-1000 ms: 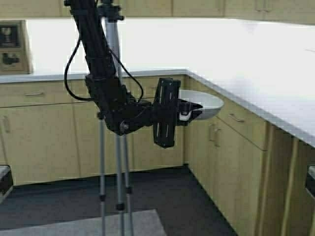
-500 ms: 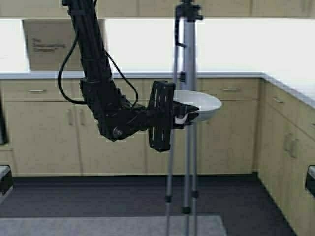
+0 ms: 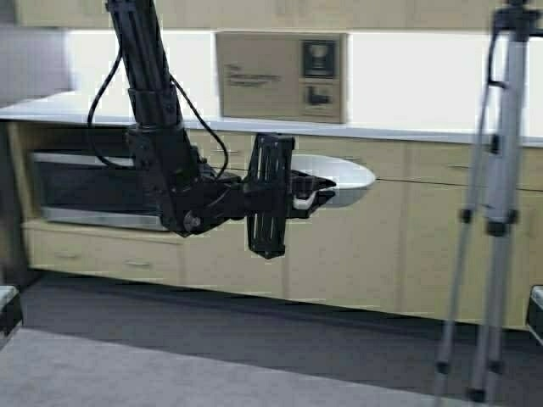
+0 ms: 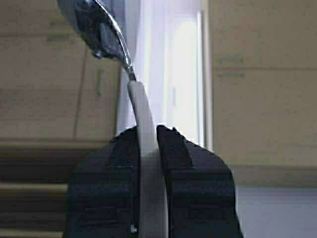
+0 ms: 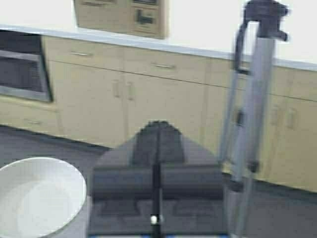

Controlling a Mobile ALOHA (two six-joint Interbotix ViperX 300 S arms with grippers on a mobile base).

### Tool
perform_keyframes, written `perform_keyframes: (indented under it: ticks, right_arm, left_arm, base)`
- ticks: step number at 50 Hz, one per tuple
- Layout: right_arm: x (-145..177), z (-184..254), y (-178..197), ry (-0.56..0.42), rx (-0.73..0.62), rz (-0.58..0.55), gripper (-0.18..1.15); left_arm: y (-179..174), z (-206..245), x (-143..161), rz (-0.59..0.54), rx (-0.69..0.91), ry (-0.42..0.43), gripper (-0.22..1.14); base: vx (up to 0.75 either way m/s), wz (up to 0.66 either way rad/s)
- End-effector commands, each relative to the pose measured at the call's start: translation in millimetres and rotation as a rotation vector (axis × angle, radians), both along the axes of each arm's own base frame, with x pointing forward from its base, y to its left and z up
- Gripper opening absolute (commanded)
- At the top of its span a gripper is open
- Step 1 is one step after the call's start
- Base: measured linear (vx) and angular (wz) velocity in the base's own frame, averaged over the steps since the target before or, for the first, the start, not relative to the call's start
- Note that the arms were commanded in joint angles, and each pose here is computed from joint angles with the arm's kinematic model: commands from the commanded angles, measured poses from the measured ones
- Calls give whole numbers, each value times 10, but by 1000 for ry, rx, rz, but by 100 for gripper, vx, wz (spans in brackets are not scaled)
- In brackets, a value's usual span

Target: Wash the pan

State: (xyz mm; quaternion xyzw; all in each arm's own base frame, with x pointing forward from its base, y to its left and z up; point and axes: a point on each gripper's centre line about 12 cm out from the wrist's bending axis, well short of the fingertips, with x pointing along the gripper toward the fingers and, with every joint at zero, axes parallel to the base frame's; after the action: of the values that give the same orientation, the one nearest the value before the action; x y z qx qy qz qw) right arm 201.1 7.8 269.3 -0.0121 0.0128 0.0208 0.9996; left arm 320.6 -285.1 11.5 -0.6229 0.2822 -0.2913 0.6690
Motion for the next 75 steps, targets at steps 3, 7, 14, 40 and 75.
perform_keyframes:
  ticks: [3, 7, 14, 40, 75]
  right_arm:
    - [21, 38, 4, -8, -1, 2, 6]
    - [21, 22, 4, 6, -2, 2, 6]
    - [22, 19, 7, 12, 4, 3, 6]
    - [86, -10, 26, 39, 11, 10, 6]
    - [79, 7, 25, 33, 9, 10, 6]
  left_arm:
    - [-40, 313, 31, -5, -45, -77, 2]
    - [-35, 331, 15, -6, -45, -77, 2]
    - [-21, 349, 8, -5, -44, -78, 2]
    - [-7, 377, -3, -2, -45, -80, 2]
    - [-12, 464, 25, -10, -56, -101, 2]
  base:
    - [7, 59]
    - [7, 64]
    - [7, 64]
    - [7, 46]
    - [10, 47]
